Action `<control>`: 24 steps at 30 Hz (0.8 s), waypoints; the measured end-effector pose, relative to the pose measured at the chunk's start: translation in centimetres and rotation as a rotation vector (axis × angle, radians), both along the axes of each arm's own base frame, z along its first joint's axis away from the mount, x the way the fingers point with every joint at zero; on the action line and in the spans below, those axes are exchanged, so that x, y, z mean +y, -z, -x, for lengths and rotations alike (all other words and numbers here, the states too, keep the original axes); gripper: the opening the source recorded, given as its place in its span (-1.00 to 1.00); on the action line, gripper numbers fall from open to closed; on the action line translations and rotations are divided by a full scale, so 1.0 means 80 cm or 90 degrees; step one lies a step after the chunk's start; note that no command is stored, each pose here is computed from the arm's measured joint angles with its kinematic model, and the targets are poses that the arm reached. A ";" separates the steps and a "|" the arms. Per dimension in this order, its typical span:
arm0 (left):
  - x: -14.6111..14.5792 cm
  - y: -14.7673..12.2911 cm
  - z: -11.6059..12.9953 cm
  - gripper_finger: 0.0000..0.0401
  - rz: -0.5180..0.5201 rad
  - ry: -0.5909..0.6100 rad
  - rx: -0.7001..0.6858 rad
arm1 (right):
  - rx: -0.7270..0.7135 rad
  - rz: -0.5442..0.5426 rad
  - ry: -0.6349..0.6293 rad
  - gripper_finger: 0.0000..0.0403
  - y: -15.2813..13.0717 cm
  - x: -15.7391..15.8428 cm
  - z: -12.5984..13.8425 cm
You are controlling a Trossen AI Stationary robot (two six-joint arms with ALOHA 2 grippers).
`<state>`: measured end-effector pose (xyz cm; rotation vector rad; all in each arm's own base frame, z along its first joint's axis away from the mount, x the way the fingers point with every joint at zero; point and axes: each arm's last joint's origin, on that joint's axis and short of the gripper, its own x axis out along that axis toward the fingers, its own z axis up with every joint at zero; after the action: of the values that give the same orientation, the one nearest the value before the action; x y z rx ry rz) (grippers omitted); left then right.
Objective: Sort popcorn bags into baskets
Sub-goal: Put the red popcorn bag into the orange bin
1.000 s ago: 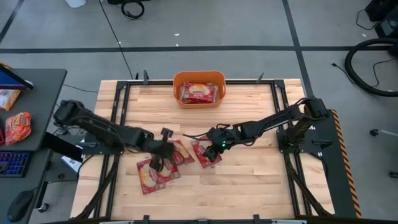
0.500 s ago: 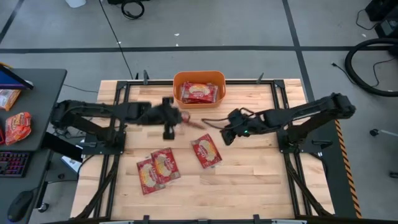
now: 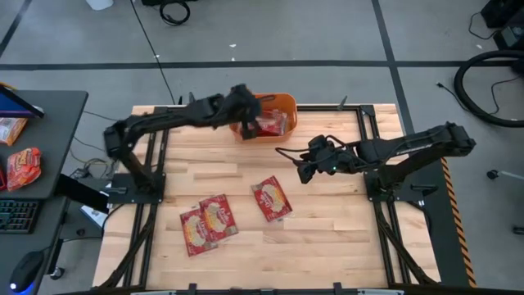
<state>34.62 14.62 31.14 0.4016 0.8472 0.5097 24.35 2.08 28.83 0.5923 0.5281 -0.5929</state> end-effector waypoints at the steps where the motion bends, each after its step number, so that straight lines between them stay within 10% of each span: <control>1: 0.011 0.005 -0.007 -1.00 -0.002 -0.006 0.010 | 0.004 -0.003 -0.004 -0.07 0.001 0.000 0.000; 9: 0.069 0.062 -0.029 -0.85 0.047 -0.059 0.097 | 0.061 0.004 -0.020 -0.07 0.005 -0.001 0.010; 17: 0.023 0.066 -0.021 -0.30 0.223 0.041 0.153 | 0.111 0.008 -0.024 -0.07 0.011 -0.002 0.017; 24: -0.037 0.031 0.004 -0.27 0.369 0.100 0.155 | 0.127 -0.016 -0.109 -0.07 0.014 -0.009 0.011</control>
<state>34.34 11.70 28.63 -0.0077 1.1419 0.0539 23.49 1.32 27.74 0.5088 0.7679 -0.4859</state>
